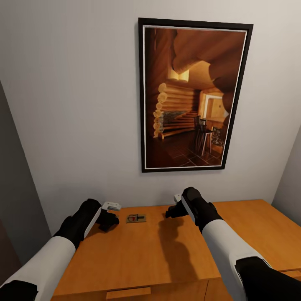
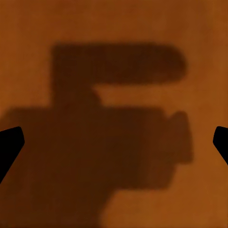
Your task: Take the four mousetraps from the cabinet in the bathroom and place them on the bathroom floor. Make sure all four end up on the same floor surface, and ensure that at least two of them are either under or directly next to the same bathroom sink.
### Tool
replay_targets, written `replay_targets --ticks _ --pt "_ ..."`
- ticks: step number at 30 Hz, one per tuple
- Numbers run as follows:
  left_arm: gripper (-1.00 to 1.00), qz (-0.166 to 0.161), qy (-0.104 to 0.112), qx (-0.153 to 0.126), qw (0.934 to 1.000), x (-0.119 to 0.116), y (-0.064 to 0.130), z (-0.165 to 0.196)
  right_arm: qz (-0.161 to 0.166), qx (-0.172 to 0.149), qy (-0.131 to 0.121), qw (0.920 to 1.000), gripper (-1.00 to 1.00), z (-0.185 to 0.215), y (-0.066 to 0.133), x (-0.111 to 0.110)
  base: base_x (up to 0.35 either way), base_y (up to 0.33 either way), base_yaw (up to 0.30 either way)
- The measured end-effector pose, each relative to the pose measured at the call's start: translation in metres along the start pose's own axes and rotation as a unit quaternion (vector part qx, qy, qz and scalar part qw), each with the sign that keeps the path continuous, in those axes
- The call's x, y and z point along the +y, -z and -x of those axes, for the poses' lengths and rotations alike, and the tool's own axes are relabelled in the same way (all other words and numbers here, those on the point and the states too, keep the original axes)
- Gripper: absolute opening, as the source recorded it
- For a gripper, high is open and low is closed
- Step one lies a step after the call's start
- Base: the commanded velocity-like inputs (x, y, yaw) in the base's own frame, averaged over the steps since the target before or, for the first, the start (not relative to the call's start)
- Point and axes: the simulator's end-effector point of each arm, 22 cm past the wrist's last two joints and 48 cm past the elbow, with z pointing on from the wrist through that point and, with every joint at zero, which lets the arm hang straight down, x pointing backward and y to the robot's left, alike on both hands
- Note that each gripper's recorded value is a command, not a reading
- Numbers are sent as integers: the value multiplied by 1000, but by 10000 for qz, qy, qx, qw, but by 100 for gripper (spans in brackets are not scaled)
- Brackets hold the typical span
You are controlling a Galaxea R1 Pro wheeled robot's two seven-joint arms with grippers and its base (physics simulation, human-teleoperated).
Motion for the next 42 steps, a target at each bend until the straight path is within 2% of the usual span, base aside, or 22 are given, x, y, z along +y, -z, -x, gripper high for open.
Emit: replay_targets --ticks 9,10,15,17,32,35,38,41,42 --pt "100 -11 22 19 10000 0 -1 -2 1 -3 0 10000 100 0 0 0 0 0 0" --pt "-100 -9 21 19 10000 0 -1 -1 1 -3 0 10000 100 0 0 0 0 0 0" --pt "-100 -83 69 29 9999 -3 -1 -2 2 -4 0 10000 100 0 0 0 0 0 0" --pt "-100 20 12 18 10000 1 0 -1 4 -3 1 10000 100 0 0 0 0 0 0" --pt "-100 44 33 24 10000 5 0 -2 7 -4 1 10000 100 0 0 0 0 0 0" --pt "-100 26 44 -19 10000 4 7 5 11 -3 -3 10000 100 0 0 0 0 0 0" --pt "-100 23 -41 -448 9990 -2 36 40 18 -36 -5 10000 100 2 2 1 0 0 0" --pt "-100 -2 -155 -1065 9942 -10 73 81 18 -62 -2 10000 100 4 3 1 0 0 0" --pt "-100 3 -172 -1133 9934 -10 77 85 18 -64 -1 10000 100 4 3 1 0 0 0"
